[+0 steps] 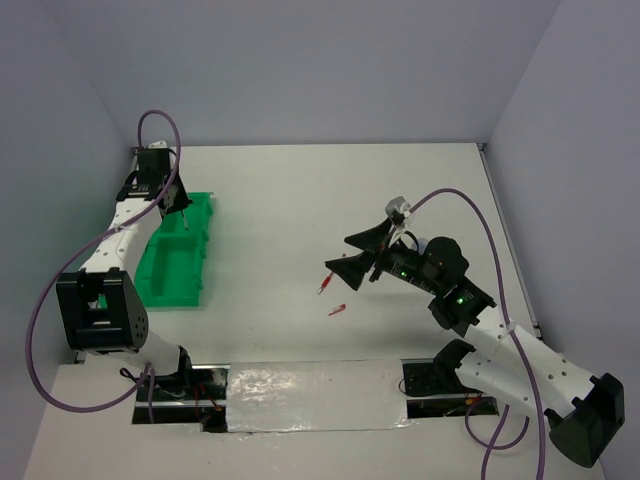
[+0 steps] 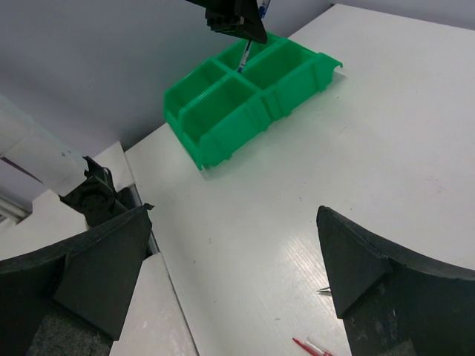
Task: Sort the stationery into containers
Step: Place the pen in the storage box.
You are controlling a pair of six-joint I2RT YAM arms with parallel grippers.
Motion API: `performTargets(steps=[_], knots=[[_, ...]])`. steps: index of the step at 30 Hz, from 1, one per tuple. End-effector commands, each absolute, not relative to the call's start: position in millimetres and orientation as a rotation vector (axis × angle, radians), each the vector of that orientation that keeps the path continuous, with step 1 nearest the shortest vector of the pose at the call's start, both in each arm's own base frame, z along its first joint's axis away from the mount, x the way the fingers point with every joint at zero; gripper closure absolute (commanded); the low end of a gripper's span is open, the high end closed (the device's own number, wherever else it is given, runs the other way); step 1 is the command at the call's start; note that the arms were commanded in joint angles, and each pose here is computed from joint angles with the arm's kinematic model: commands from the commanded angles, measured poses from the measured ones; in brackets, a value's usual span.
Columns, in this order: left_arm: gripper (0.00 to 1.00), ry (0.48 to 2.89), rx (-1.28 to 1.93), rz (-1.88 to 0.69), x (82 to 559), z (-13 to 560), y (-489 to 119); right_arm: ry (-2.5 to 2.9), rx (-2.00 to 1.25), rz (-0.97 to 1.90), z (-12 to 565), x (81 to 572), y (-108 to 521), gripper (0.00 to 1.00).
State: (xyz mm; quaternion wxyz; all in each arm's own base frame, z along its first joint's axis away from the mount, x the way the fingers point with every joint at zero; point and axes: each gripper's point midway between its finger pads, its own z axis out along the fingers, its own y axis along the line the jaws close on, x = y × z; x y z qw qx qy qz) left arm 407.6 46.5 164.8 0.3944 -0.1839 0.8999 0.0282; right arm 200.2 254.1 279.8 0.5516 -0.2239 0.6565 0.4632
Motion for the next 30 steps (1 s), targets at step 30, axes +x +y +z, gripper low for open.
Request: performTargets(steps=[30], knots=[[1.0,2.224,-0.343,0.029,424.1,185.9,40.8,1.481,-0.564,1.171,295.5,190.5,260.1,0.0]])
